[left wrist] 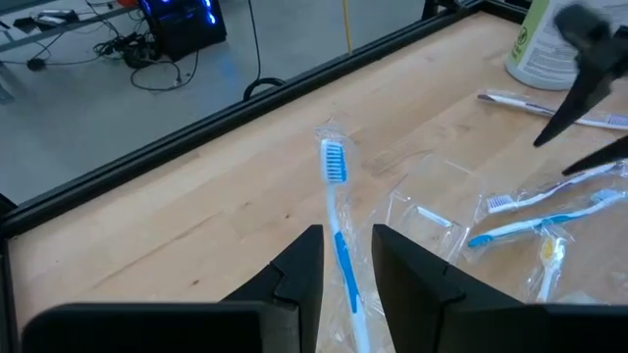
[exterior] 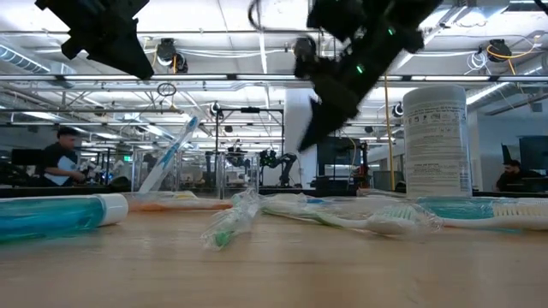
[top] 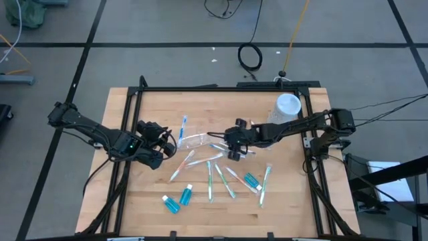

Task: Pick & Place toothbrushing station
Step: Put the top purple toothbrush into the transparent organizer

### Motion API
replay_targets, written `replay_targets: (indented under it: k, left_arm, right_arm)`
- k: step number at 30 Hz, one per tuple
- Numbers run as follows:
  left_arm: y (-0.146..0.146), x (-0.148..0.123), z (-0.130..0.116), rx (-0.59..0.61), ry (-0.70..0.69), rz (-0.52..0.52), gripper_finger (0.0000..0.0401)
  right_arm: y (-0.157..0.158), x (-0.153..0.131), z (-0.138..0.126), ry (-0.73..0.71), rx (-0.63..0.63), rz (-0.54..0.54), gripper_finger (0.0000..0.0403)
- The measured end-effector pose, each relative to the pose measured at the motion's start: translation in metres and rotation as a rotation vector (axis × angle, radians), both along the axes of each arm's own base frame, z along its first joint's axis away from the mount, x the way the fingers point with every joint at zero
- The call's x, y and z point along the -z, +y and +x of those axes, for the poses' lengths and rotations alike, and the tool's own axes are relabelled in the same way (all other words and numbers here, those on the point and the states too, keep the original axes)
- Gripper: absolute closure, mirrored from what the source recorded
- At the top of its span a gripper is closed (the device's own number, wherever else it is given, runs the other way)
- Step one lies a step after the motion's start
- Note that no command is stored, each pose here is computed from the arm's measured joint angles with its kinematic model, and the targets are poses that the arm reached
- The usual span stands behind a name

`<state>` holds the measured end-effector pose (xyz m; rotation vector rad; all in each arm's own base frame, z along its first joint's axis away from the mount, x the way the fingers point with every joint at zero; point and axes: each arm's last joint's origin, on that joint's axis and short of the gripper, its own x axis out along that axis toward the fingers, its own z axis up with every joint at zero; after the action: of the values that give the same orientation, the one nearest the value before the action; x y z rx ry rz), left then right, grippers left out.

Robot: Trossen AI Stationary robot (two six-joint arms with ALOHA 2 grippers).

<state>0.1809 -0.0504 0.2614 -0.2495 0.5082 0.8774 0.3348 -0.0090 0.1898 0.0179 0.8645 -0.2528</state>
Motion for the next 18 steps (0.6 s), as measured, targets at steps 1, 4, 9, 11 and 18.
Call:
replay_targets:
  k: [1, 4, 9, 11, 18]
  left_arm:
    - [0.000, 0.000, 0.000, 0.001, 0.000, -0.003, 0.0308]
    - [0.000, 0.000, 0.000, 0.003, 0.001, -0.007, 0.0308]
    - [0.000, 0.000, 0.000, 0.009, 0.007, -0.013, 0.0308]
    - [0.000, 0.000, 0.000, 0.009, 0.007, -0.014, 0.0308]
    - [0.000, 0.000, 0.000, 0.009, 0.008, -0.014, 0.0308]
  right_arm:
    - [-0.002, 0.004, -0.002, -0.003, -0.004, 0.022, 0.0239]
    - [-0.004, 0.020, -0.010, -0.032, 0.008, 0.075, 0.0228]
    - [-0.007, 0.042, -0.022, -0.116, -0.011, 0.142, 0.0229]
    - [-0.007, 0.053, -0.023, -0.139, -0.012, 0.166, 0.0233]
    - [-0.011, 0.067, -0.035, -0.116, 0.040, 0.133, 0.0236]
